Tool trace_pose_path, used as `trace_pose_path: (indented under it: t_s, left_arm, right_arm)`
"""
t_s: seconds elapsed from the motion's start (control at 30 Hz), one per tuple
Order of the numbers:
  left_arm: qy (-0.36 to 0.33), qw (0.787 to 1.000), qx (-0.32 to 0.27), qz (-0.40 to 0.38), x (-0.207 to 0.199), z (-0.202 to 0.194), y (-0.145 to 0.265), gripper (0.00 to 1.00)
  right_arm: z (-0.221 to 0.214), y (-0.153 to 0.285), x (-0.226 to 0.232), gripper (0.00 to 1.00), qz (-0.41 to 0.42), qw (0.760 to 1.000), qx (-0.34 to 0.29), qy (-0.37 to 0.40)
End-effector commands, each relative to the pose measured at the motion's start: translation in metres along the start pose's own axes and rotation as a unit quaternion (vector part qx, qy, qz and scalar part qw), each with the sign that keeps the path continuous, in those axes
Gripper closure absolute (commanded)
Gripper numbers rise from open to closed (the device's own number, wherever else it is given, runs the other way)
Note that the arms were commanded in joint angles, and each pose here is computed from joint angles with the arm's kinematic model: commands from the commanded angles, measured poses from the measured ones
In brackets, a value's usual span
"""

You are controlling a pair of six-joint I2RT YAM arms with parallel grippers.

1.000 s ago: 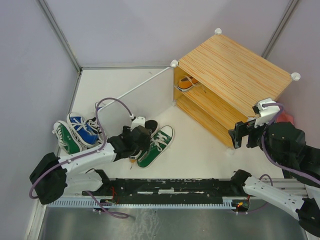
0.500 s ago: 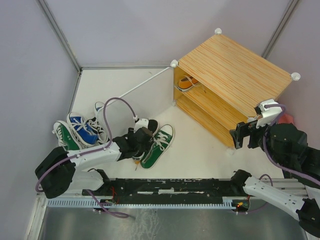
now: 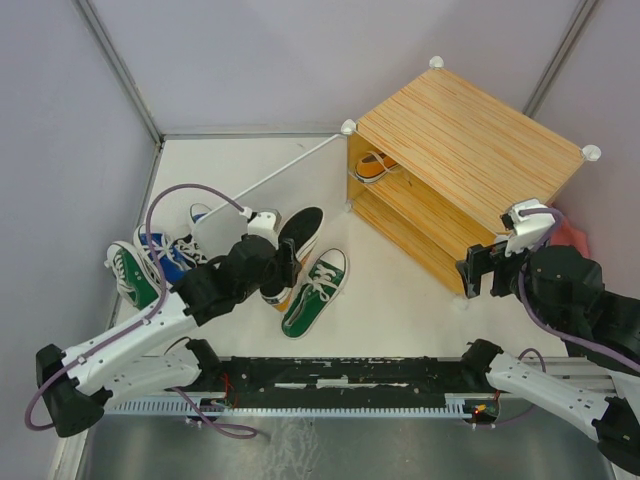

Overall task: Place and organize the shoes in the shoe cabinet
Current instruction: Pick up the shoe from the center of the board, then adjust the shoe at the center of the board.

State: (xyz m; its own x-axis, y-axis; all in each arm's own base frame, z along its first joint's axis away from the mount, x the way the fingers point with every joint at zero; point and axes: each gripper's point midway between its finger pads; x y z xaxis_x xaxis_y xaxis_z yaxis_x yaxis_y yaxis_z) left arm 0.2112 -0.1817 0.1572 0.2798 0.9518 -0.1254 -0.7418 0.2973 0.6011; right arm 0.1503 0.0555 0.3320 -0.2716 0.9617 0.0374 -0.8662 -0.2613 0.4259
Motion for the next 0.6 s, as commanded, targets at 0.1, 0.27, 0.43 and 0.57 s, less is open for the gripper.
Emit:
trace_pose_path:
  t_s: [0.1,0.27,0.43,0.57]
  left_arm:
    - [0.052,0.975,-0.096,-0.191,-0.074,0.068,0.032,0.97]
    - [0.080,0.942,-0.121,-0.302,-0.117,0.091,0.049,0.97]
    - [0.100,0.887,-0.180,-0.413,-0.156,0.140,0.093,0.97]
    - [0.125,0.838,-0.246,-0.471,-0.165,0.181,0.138,0.97]
  right_arm:
    - [0.008,-0.006,0.011,0.01,0.017,0.999,-0.020,-0.027]
    - [0.004,-0.008,0.036,0.01,0.086,0.995,-0.022,-0.033]
    - [0.011,-0.005,0.069,0.01,0.175,0.983,-0.040,-0.032]
    - [0.017,-0.003,0.087,0.01,0.226,0.971,-0.065,-0.036]
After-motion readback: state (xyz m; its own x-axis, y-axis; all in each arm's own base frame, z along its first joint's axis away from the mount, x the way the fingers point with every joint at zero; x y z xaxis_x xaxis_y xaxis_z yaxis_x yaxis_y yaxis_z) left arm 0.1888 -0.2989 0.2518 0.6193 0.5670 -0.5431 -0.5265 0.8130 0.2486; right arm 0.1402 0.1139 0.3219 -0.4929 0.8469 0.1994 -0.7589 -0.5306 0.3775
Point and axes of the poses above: each gripper's point midway between its finger pads, its own y axis back along the fingers, its own x axis along the line the jaws close on, z = x × y, and after that the axes turned 4 degrees about -y, right-handed
